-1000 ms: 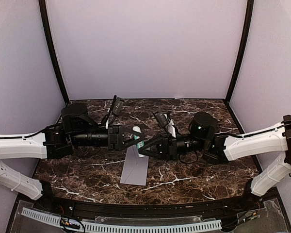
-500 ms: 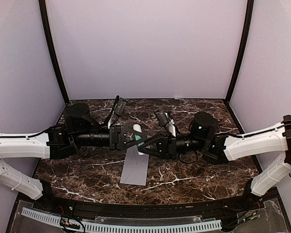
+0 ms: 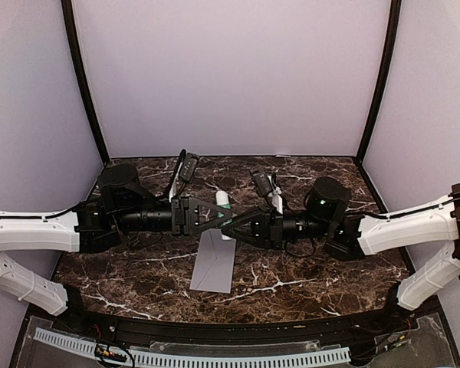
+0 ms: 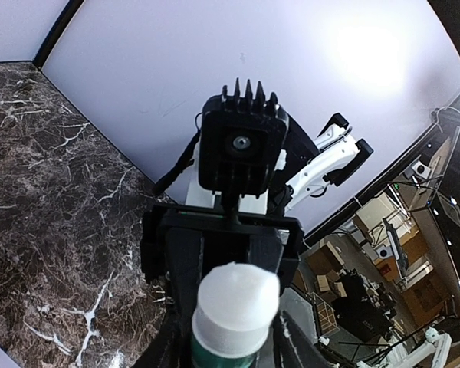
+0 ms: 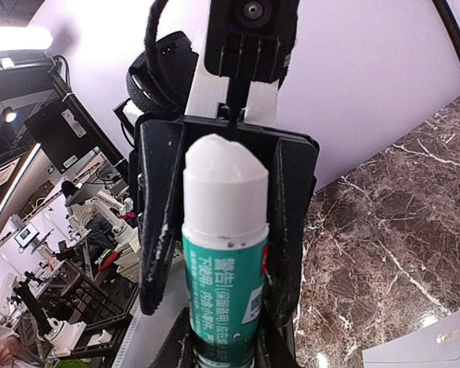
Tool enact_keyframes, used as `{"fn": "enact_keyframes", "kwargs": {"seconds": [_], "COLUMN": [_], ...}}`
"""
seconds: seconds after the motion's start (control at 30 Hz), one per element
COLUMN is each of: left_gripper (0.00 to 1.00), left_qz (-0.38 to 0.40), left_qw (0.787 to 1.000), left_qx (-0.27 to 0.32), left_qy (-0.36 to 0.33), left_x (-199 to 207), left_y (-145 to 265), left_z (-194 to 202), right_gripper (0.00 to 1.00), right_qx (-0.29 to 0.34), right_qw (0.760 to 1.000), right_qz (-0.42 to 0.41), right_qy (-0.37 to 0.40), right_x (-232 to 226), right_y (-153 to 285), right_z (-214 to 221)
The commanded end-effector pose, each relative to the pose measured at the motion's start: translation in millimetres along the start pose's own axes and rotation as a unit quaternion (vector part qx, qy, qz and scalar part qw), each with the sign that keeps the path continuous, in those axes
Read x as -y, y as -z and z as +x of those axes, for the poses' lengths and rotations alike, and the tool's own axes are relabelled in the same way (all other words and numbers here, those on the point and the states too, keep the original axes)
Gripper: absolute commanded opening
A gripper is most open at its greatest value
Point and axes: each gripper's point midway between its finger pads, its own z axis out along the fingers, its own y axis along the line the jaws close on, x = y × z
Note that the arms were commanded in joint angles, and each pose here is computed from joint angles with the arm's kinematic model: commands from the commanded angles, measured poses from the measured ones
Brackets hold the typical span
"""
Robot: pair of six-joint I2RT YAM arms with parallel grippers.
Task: Place the letter into the envelope and seal it
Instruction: Screw the solid glue.
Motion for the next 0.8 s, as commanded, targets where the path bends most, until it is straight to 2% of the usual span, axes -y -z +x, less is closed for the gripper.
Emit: {"fn": "enact_keyframes", "kwargs": {"seconds": [0.0, 0.13, 0.33, 0.53, 0.7, 0.77], "left_gripper": [0.38, 0.38, 0.3, 0.16, 0.09, 0.05], "left_qz": [0.015, 0.014, 0.014, 0.016, 0.018, 0.02], "left_qw": [1.0, 1.0, 1.0, 1.0, 1.0, 1.0], "left_qx": [-0.002, -0.004, 0.0, -0.005, -0.003, 0.001], "left_qy": [0.001, 0.004, 0.001, 0.005, 0.003, 0.002], "left_x": [4.2, 2.1, 1.9, 0.9, 1.8, 2.8], "left_y": [-0.3, -1.8, -2.4, -3.9, -4.0, -3.8], "left_z": [3.5, 5.2, 3.6, 6.1, 5.0, 3.3], "right_gripper": [0.0, 0.0, 0.0, 0.0, 0.0, 0.03], "right_qx": [0.033, 0.027, 0.019, 0.022, 0.024, 0.024], "right_qw": [0.999, 0.999, 0.999, 0.999, 0.999, 0.999], "right_qz": [-0.012, -0.019, -0.025, -0.02, -0.023, -0.023], "right_qy": [0.02, 0.02, 0.014, 0.014, 0.009, 0.008], "right_x": [-10.9, -12.5, -10.9, -9.0, -7.5, -6.9], "right_y": [5.6, 4.1, 1.7, 2.1, 3.7, 4.2], "right_z": [-18.5, -16.9, -12.5, -13.3, -13.7, -13.9]}}
